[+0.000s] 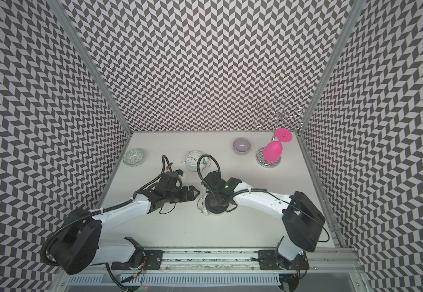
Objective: Insert the battery into the alarm
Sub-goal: Pick up the cover from the alarm.
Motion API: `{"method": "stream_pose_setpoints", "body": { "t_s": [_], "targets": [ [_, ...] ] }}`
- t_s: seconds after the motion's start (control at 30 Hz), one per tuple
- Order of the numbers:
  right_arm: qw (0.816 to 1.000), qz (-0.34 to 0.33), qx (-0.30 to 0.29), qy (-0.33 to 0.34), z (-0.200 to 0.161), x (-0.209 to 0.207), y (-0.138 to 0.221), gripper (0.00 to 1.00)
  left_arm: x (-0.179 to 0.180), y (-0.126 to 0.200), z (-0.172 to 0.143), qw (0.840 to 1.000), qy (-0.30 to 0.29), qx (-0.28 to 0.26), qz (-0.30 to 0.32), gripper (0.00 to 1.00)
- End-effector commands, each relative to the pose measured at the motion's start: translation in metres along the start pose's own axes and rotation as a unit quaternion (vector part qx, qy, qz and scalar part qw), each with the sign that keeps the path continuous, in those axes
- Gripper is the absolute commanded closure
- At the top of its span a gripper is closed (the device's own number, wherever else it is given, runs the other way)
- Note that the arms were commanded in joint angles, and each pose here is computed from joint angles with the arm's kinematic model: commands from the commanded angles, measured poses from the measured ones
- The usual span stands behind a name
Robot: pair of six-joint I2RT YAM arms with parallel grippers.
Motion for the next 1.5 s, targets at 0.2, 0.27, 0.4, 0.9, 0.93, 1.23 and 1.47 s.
{"method": "stream_pose_setpoints", "body": {
  "t_s": [0.2,0.27,0.4,0.9,0.93,1.23,1.47],
  "targets": [
    [0.999,-0.029,0.023,0.001,-0.009,-0.006,-0.015,0.71,-0.001,0.001,0.005,1.0,-0.004,-0.009,-0.004,0.11],
    [0.999,-0.03,0.021,0.001,-0.009,-0.006,-0.015,0.72,-0.001,0.001,0.004,1.0,-0.004,-0.008,-0.004,0.11],
    [0.999,-0.027,0.024,0.002,-0.01,-0.006,-0.015,0.77,0.0,0.0,0.005,1.0,-0.004,-0.008,-0.003,0.11],
    [0.999,0.03,-0.03,-0.008,0.021,0.015,0.019,1.0,-0.002,0.006,0.016,1.0,-0.005,-0.021,0.008,0.11],
    [0.999,0.034,-0.041,-0.009,0.026,0.016,0.025,1.0,-0.002,0.008,0.018,1.0,-0.005,-0.023,0.009,0.11],
    [0.992,0.008,-0.103,-0.076,0.062,-0.054,0.035,1.0,0.005,0.019,0.048,0.998,0.001,-0.044,0.037,0.09],
    [0.989,-0.013,-0.073,-0.126,0.041,-0.12,-0.013,1.0,0.031,0.029,0.09,0.993,0.017,-0.072,0.088,0.07]
  ]
}}
Point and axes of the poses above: each gripper's point midway between its finger pads, its own y axis back along the fingers, its own x axis along the line the jaws close on, z = x × y, the point moved 1 cm from there along y, back along the fingers, and after that the axes turned 2 degrees about -y, right-handed, at the moved point
